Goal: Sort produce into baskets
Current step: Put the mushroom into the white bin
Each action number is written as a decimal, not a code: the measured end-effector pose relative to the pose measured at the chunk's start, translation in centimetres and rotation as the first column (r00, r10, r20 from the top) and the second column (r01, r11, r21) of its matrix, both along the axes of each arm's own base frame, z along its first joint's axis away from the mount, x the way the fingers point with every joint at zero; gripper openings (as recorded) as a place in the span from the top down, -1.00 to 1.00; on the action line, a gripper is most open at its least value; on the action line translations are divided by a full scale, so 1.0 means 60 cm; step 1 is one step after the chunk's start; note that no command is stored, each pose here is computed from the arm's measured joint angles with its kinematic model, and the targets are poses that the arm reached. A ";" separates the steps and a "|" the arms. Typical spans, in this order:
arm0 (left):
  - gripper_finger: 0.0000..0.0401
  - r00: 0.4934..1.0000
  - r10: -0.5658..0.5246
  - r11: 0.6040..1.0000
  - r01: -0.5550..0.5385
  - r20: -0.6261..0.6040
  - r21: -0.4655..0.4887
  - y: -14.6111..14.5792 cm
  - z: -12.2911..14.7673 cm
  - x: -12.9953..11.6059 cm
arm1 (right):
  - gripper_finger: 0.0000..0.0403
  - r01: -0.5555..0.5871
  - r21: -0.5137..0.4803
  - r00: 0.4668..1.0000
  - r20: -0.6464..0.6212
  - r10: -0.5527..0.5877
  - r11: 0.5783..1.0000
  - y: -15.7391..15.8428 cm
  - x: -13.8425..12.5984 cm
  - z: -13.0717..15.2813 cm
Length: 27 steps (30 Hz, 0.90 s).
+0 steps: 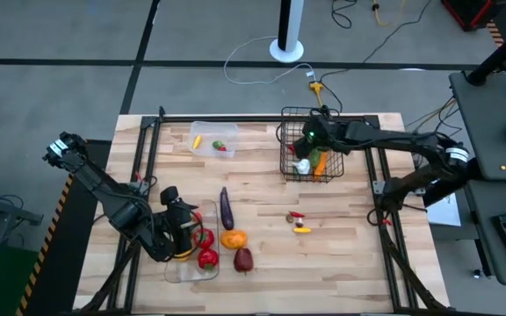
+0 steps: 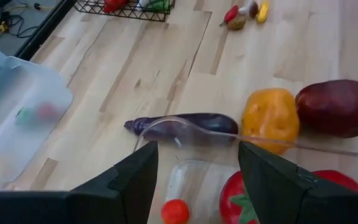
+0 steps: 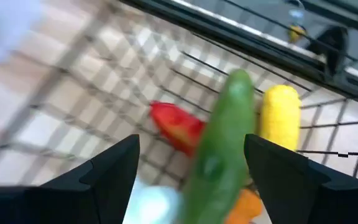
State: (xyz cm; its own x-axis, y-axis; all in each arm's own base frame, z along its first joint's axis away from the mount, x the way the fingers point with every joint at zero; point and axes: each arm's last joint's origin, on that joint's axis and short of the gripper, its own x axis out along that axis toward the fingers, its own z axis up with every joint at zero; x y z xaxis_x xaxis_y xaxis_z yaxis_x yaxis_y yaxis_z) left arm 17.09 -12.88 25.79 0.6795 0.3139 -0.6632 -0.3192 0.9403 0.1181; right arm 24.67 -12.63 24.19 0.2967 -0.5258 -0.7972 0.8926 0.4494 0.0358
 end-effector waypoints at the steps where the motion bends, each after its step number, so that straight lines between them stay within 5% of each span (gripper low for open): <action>1: -0.02 1.000 0.000 1.000 0.000 0.005 -0.004 -0.001 0.000 0.001 | -0.39 -0.020 -0.009 1.000 0.021 0.020 1.000 0.010 0.000 0.009; 6: -0.02 1.000 -0.011 1.000 0.011 0.005 0.003 -0.007 -0.005 0.007 | -0.33 -0.167 -0.064 0.975 0.137 0.175 0.984 0.079 0.012 0.047; 13: -0.02 0.997 -0.080 0.996 0.079 0.020 0.033 -0.023 -0.012 0.025 | -0.26 -0.399 -0.106 0.872 0.264 0.413 0.911 0.190 0.038 0.068; 20: -0.02 0.996 -0.086 0.996 0.085 0.033 0.027 -0.024 -0.010 0.027 | -0.20 -0.501 0.100 0.827 0.348 0.442 0.860 0.276 0.051 0.043; 27: -0.02 0.996 -0.078 0.996 0.077 0.043 0.037 -0.024 -0.009 0.027 | -0.15 -0.447 0.334 0.891 0.252 0.378 0.830 0.343 0.059 -0.020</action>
